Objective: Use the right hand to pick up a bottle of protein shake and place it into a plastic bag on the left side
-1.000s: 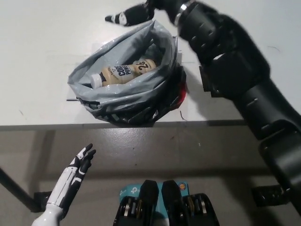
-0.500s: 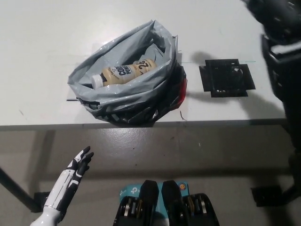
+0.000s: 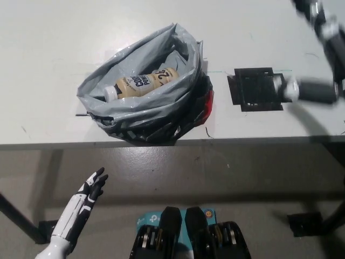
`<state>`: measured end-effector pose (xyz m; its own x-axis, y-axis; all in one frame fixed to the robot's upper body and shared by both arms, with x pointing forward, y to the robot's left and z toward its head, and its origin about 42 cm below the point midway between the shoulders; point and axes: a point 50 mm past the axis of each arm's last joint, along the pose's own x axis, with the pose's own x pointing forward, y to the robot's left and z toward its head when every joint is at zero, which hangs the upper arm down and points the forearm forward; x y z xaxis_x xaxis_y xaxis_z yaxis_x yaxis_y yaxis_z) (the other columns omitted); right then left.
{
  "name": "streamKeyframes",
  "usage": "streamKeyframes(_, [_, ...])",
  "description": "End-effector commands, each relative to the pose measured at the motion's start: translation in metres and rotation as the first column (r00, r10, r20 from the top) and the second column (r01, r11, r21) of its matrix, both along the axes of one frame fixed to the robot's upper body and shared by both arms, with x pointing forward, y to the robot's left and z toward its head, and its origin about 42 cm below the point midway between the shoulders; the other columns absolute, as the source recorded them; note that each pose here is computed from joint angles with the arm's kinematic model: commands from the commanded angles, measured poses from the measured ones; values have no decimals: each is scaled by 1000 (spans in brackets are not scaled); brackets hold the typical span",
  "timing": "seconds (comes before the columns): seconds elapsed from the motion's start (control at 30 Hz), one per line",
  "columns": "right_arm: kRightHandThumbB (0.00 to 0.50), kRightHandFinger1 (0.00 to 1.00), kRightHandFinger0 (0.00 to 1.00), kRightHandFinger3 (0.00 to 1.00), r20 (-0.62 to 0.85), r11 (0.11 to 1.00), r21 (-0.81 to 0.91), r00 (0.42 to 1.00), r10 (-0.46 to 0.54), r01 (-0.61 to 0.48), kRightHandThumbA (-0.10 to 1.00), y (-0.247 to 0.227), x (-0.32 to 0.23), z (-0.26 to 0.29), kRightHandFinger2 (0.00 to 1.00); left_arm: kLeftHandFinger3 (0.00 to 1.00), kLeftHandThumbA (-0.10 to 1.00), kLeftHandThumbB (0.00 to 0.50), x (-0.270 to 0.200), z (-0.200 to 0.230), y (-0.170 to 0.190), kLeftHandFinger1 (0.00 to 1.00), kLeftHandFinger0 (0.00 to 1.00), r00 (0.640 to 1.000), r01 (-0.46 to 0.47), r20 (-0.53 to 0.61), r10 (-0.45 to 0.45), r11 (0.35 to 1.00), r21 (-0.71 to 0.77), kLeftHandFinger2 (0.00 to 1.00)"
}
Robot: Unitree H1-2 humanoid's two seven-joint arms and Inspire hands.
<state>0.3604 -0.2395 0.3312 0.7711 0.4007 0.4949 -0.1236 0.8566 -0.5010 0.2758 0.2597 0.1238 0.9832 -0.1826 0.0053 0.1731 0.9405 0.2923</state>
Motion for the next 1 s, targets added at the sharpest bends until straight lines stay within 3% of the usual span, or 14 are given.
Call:
streamKeyframes(0.0, [323, 1000, 1000, 1000, 328, 950, 285, 944, 30, -130, 981, 8, -163, -6, 1000, 1000, 1000, 148, 14, 23, 2, 1000, 1000, 994, 38, 104, -35, 999, -24, 1000])
streamKeyframes(0.13, [283, 1000, 1000, 1000, 138, 960, 278, 988, -70, 29, 1000, 15, -137, -64, 1000, 1000, 1000, 165, 17, 26, 3, 1000, 1000, 993, 35, 116, -33, 999, -16, 1000])
streamKeyframes(0.2, [254, 1000, 1000, 1000, 68, 958, 281, 995, -73, 51, 1000, 18, -127, -82, 1000, 1000, 1000, 177, 16, 26, 4, 1000, 1000, 993, 33, 115, -32, 999, -8, 1000])
streamKeyframes(0.23, [288, 1000, 1000, 1000, -3, 954, 292, 998, -69, 66, 1000, 21, -120, -98, 1000, 1000, 1000, 175, 13, 25, 6, 1000, 1000, 993, 27, 111, -27, 1000, 0, 1000])
streamKeyframes(0.33, [291, 1000, 1000, 1000, -153, 946, 295, 984, -95, 137, 1000, 29, -99, -134, 1000, 1000, 1000, 159, 10, 25, 7, 1000, 1000, 994, 28, 107, -28, 1000, 2, 1000])
streamKeyframes(0.43, [213, 1000, 1000, 1000, -290, 930, 310, 951, -107, 199, 949, 34, -84, -176, 1000, 1000, 1000, 169, 9, 20, 6, 1000, 1000, 994, 37, 98, -37, 999, 8, 1000])
streamKeyframes(0.57, [188, 1000, 1000, 1000, -428, 941, 260, 900, -89, 217, 926, 38, -75, -214, 1000, 1000, 1000, 184, 7, 17, 7, 1000, 1000, 995, 34, 93, -35, 999, 18, 1000])
streamKeyframes(0.67, [210, 1000, 1000, 1000, -459, 943, 253, 885, -80, 217, 877, 41, -75, -229, 1000, 1000, 1000, 173, 5, 15, 9, 1000, 1000, 996, 31, 78, -32, 999, 17, 1000])
streamKeyframes(0.83, [257, 1000, 1000, 1000, -503, 957, 198, 860, -88, 214, 961, 39, -72, -243, 1000, 1000, 1000, 194, 7, 14, 7, 1000, 1000, 997, 31, 65, -32, 999, 9, 1000])
streamKeyframes(0.97, [252, 1000, 1000, 1000, -513, 954, 217, 856, -71, 209, 941, 43, -80, -250, 1000, 1000, 1000, 180, 2, 12, 9, 1000, 1000, 998, 39, 58, -39, 999, -1, 1000])
